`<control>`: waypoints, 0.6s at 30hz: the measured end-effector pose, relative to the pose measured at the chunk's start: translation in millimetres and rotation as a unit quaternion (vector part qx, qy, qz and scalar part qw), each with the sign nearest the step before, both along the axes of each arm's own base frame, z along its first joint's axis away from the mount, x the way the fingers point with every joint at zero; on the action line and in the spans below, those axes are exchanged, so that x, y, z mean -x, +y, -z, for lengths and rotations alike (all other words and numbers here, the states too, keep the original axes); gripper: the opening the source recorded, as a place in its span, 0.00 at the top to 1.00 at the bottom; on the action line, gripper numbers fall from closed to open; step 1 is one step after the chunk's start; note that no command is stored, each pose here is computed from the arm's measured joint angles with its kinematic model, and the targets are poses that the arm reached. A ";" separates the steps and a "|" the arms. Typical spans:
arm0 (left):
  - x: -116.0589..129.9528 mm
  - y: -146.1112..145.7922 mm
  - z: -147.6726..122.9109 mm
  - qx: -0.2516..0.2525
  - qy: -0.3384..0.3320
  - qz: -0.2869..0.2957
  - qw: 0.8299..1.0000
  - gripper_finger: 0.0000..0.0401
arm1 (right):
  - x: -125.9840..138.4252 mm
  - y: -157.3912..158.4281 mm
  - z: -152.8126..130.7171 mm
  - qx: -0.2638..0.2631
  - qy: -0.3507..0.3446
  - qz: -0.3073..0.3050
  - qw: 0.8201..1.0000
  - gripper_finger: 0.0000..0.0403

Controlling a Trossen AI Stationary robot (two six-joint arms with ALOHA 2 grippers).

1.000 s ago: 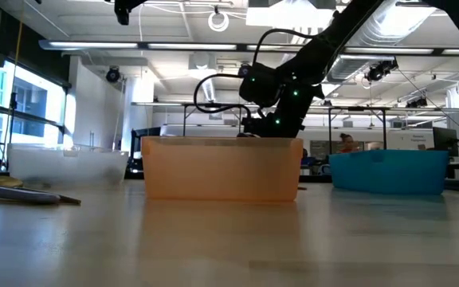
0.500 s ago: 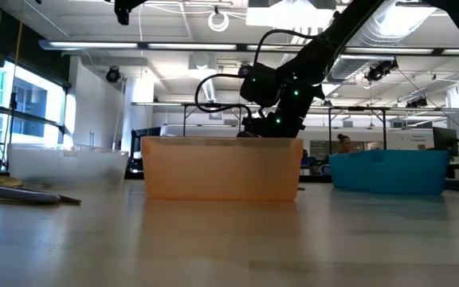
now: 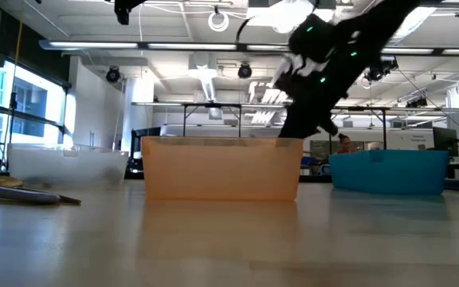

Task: Sort silverware by color (type)
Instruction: Put the top center gold spoon into the blue bin

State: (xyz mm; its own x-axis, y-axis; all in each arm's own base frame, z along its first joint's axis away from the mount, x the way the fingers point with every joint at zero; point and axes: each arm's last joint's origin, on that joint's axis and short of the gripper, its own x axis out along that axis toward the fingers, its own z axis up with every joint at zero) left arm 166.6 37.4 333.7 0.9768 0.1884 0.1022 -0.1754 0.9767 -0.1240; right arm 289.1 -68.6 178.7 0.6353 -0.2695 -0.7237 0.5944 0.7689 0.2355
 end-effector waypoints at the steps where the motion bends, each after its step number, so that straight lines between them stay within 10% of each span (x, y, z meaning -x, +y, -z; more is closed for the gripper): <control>1: 0.0 0.1 0.0 0.000 0.000 0.000 1.000 0.63 | 5.8 6.2 -2.3 -0.002 -0.023 -0.001 1.000 1.00; 12: 0.2 0.8 0.0 0.001 0.000 -0.011 1.000 0.63 | -5.5 50.1 -92.5 0.114 -0.337 -0.100 0.929 1.00; 18: 0.1 0.6 0.0 0.001 0.000 -0.007 1.000 0.63 | -14.8 66.9 -132.4 0.160 -0.381 -0.148 0.898 1.00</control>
